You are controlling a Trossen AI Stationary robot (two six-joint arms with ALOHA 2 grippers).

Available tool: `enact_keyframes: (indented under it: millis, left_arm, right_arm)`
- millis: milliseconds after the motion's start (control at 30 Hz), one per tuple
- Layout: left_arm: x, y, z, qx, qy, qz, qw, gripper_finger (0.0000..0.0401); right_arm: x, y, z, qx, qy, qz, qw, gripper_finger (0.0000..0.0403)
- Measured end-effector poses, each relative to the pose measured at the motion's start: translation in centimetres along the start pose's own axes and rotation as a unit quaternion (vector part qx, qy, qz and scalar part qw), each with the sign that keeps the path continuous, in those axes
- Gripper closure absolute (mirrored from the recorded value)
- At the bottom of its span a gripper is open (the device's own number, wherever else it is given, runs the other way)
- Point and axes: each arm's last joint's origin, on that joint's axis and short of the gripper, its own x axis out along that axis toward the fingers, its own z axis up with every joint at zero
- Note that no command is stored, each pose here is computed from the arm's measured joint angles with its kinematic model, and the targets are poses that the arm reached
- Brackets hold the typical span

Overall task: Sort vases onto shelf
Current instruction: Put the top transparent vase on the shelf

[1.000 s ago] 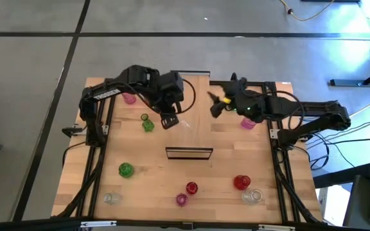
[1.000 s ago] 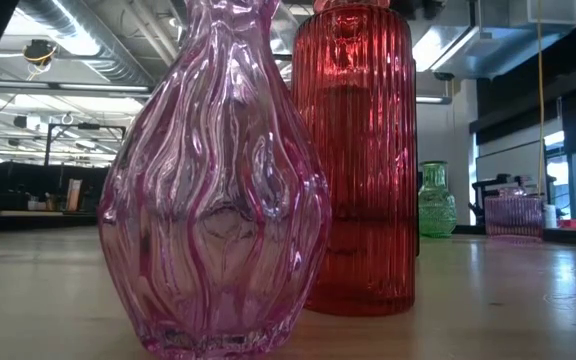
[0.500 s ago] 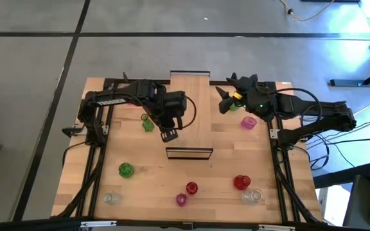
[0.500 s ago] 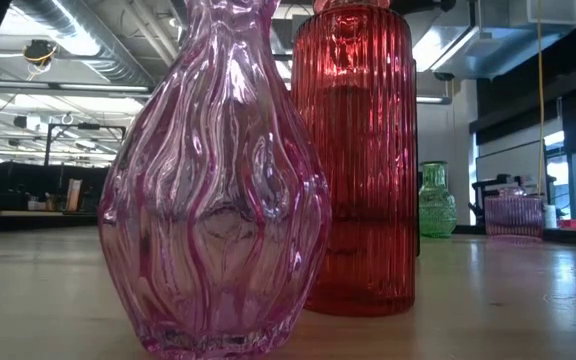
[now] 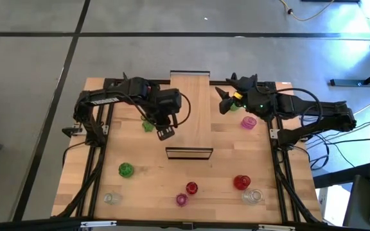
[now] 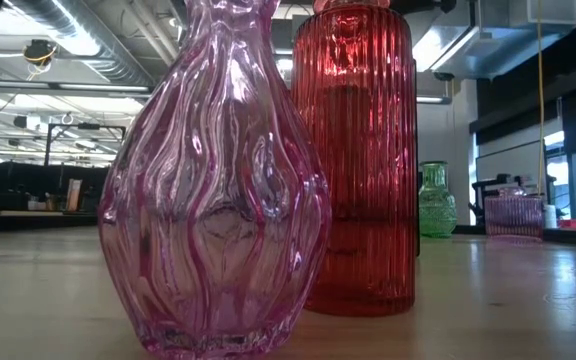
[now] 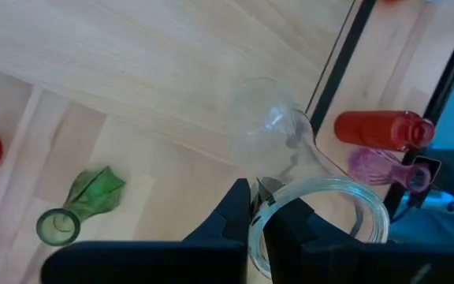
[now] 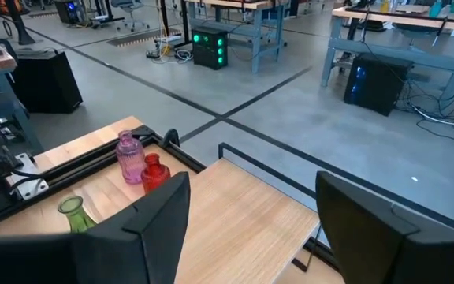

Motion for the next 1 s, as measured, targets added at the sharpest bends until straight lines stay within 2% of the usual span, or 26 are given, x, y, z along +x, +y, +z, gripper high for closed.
enact_keyframes:
  millis: [433,667,867,1000]
  left_arm:
    - [1.6,0.2,-0.3,0.001,0.034,-0.001,0.999,0.0391]
    - [1.5,0.4,-0.2,-0.001,0.029,0.008,1.0,0.039]
    - [1.3,0.6,-0.1,-0.003,0.022,0.024,0.999,0.036]
    - [1.4,0.6,-0.1,-0.003,0.023,0.019,1.0,0.0358]
  right_arm:
    - [0.0,0.1,0.0,0.0,0.003,0.013,1.0,0.015]
    - [0.0,0.1,0.0,0.0,0.003,0.013,1.0,0.015]
    - [0.0,0.1,0.0,0.0,0.003,0.013,1.0,0.015]
    - [0.0,0.1,0.0,0.0,0.003,0.013,1.0,0.015]
